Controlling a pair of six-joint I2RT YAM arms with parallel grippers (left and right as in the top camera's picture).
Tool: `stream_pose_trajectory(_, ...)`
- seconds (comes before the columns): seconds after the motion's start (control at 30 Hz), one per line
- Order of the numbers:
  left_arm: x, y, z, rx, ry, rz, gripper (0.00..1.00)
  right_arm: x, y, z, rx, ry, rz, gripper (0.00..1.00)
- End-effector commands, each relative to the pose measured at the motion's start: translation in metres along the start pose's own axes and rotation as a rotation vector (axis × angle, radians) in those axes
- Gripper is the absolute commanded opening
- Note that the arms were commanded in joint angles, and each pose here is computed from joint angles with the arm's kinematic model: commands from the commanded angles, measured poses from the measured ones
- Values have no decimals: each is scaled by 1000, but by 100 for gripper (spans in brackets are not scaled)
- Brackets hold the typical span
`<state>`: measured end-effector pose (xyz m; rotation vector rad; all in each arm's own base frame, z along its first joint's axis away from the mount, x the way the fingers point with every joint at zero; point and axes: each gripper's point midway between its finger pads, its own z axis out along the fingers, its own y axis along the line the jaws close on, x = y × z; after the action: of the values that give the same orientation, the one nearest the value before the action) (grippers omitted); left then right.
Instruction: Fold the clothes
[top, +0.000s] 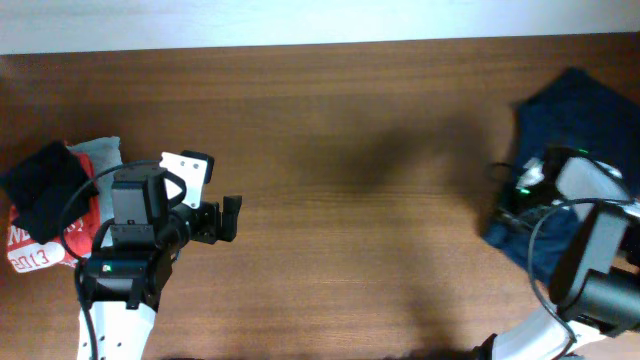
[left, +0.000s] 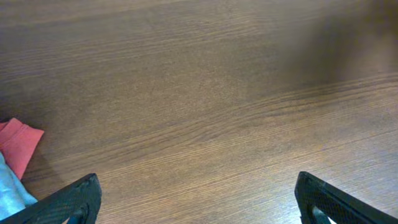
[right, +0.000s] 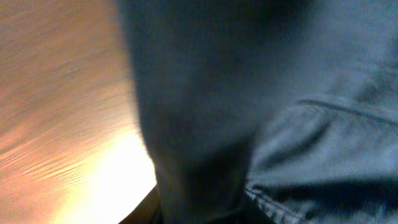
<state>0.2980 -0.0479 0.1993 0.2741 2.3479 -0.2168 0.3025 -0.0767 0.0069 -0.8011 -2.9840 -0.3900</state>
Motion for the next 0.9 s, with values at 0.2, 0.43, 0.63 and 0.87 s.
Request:
stream_pose_trajectory(0.2,-10,-3,-3,11,-29,0,99,81,246,4,-432,87,-663,43)
stream_pose_trajectory(0.43,-13,-22,-5,125,-44,3,99,54,288,-94,-189,-147,-903,72)
stream_pose_trajectory(0.63,-18,-51,0,270,-48,-21,99,1,226,-196,-59,-382,-694,75)
stream_pose_trajectory(0.87,5,-117,61,421,132,-5,99,-13,123,-245,-10,-414,-420,99)
